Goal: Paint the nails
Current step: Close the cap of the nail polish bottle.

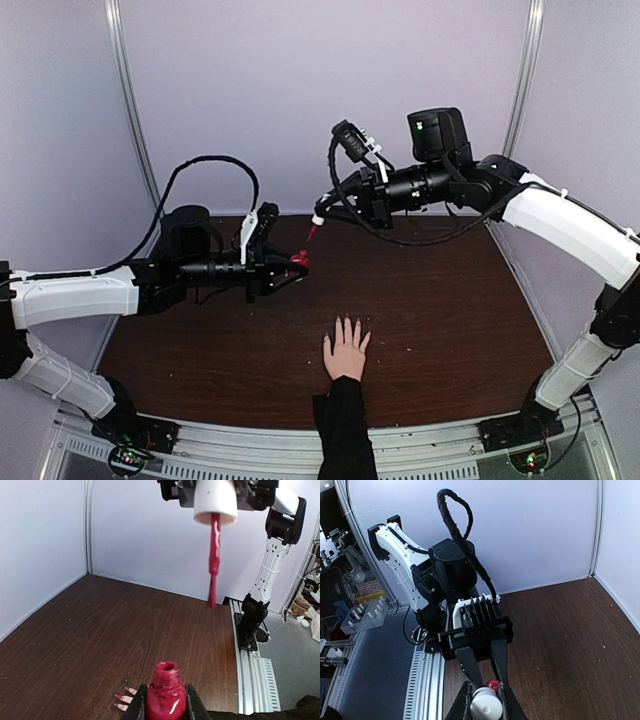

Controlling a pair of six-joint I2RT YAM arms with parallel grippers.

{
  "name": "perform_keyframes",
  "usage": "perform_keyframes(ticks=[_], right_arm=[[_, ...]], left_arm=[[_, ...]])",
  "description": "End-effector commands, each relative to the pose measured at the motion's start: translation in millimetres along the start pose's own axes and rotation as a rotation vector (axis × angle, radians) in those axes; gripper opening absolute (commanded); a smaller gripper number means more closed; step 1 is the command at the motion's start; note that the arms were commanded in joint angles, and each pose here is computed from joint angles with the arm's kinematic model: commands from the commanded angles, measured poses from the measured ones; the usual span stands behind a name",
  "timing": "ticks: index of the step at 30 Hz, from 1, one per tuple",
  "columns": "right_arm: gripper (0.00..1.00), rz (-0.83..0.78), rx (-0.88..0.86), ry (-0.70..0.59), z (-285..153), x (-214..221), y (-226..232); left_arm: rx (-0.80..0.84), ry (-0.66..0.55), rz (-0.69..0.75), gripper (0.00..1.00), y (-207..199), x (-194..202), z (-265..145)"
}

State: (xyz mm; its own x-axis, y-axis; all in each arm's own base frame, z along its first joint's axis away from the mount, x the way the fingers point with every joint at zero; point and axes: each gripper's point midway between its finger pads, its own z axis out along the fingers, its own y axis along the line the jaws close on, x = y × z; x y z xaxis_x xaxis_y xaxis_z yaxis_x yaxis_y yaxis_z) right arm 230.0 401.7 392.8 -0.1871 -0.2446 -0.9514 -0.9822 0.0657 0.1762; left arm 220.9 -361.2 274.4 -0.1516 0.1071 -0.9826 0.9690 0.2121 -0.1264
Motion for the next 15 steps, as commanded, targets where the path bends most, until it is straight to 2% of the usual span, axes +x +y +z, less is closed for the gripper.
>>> perform_keyframes(ticks=[1, 15], right_arm=[[0.00, -0.026, -0.010, 0.013, 5.8, -1.6, 4.0], [0.00, -0.025, 0.007, 0.035, 11.9, 5.5, -0.9]], left_arm=[[0.037, -0.103, 0.096, 0.00, -14.1, -37.7, -4.3], [0.074, -0.127, 0.110, 0.00, -22.7, -40.2, -7.6]])
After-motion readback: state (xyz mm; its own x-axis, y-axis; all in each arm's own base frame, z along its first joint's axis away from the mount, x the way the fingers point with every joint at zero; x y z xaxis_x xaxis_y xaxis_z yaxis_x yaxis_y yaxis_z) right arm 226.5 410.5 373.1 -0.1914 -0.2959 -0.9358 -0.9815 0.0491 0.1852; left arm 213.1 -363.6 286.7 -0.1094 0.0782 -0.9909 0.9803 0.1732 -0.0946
